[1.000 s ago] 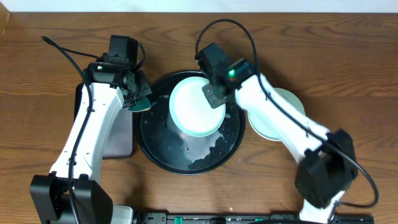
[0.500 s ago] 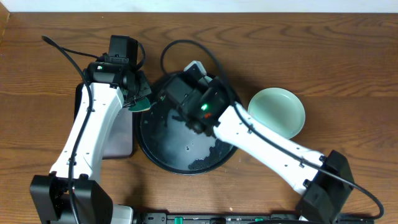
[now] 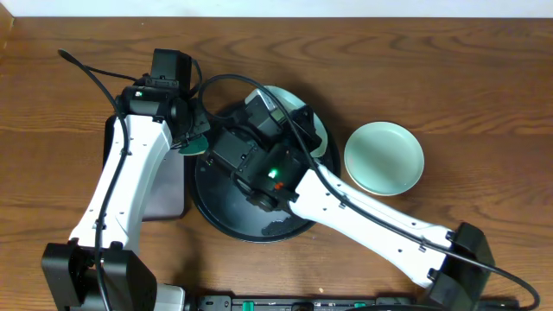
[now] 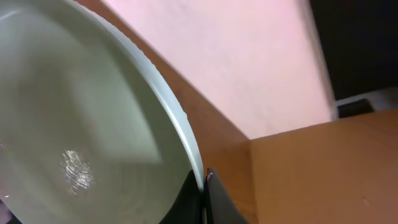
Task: Clean dirty plates on tray and stack at the side
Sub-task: 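Lift the mint-green plate with the right gripper and carry it right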
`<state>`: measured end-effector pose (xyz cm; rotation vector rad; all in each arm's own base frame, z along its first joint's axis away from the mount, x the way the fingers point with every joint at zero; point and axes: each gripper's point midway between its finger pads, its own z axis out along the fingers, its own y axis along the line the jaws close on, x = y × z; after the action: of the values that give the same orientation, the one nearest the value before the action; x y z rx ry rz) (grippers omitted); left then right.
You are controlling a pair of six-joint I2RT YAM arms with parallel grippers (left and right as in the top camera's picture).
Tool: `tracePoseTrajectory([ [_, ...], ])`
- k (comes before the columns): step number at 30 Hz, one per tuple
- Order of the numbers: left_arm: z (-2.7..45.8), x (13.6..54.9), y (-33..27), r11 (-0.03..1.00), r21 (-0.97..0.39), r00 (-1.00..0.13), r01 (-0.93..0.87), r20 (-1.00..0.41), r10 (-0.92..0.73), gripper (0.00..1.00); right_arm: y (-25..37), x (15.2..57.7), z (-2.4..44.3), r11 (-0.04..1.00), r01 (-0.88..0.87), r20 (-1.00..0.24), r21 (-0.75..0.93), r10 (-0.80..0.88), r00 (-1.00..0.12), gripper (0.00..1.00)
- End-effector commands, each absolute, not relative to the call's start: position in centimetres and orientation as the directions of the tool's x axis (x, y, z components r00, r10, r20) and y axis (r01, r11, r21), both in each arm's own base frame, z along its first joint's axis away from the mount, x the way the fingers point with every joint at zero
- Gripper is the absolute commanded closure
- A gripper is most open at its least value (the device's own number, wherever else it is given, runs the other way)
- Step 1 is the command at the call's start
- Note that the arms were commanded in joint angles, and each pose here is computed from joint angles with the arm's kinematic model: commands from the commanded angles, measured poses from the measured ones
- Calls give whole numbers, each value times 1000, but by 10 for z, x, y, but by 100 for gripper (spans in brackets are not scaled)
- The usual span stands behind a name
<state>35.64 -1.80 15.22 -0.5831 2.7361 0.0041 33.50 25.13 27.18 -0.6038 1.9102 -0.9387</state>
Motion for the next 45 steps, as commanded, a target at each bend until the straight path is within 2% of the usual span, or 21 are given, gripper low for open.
tracePoseTrajectory([
  [1, 158, 358, -16, 920, -63, -858, -386, -343, -383, 92, 237, 327, 314, 602, 102, -580, -792, -691, -432, 99],
  [15, 158, 358, -16, 920, -63, -858, -386, -343, -383, 93, 220, 315, 349, 674, 145, -668, -724, -632, -394, 99],
  [28, 157, 358, -16, 920, -63, -858, -386, -343, -383, 92, 220, 315, 347, 695, 148, -687, -703, -612, -392, 99],
  [45, 157, 358, -16, 920, -63, -858, -386, -343, -383, 92, 230, 319, 322, 749, 11, -676, -662, -591, -440, 99],
])
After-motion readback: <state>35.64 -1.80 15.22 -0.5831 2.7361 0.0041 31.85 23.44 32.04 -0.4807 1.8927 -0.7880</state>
